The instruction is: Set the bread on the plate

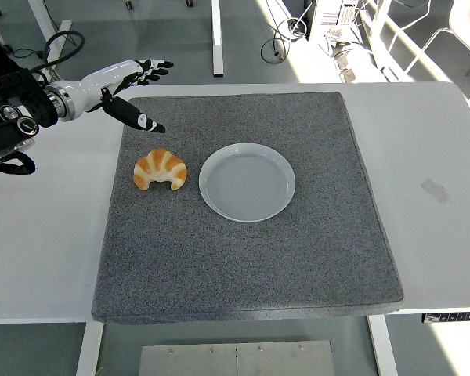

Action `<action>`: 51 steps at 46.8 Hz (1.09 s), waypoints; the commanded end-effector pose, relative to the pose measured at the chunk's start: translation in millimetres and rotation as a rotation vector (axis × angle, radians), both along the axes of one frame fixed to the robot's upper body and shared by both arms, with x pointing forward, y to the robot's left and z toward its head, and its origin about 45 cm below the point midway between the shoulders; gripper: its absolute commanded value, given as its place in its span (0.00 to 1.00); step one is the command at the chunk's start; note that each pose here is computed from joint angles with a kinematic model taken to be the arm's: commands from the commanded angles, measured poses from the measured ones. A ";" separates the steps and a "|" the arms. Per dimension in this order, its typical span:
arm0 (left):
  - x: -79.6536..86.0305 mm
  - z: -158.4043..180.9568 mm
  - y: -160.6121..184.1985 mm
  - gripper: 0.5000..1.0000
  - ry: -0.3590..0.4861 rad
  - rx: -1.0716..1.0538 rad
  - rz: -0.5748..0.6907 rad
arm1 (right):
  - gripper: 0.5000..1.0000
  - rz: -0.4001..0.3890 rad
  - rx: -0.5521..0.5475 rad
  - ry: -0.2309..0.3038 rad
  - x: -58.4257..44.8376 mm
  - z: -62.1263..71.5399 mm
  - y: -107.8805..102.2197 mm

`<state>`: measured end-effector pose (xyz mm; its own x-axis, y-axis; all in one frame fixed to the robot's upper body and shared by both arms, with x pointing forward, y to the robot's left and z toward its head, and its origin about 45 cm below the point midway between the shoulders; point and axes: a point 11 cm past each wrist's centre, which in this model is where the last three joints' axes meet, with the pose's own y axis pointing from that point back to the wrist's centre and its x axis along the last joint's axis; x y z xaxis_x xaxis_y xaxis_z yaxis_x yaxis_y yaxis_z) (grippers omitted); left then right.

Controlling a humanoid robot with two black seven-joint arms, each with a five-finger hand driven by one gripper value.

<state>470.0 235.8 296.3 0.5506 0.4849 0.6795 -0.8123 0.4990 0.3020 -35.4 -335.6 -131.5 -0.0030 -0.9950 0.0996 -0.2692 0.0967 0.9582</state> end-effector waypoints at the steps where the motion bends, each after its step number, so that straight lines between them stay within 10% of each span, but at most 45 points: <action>1: -2.2 -6.4 1.6 0.94 0.005 0.038 -0.009 | 1.00 0.000 0.000 0.000 -0.1 0.0 0.0; 51: -15.7 -41.6 8.3 0.94 0.020 0.266 -0.103 | 1.00 0.000 0.000 0.001 -0.3 0.0 0.0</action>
<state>454.2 248.1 255.1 0.5999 0.2343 0.7650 -0.7582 0.4719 0.4500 -35.7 -335.6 -131.5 -0.0031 -0.9950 0.0997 -0.2688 0.0969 0.9583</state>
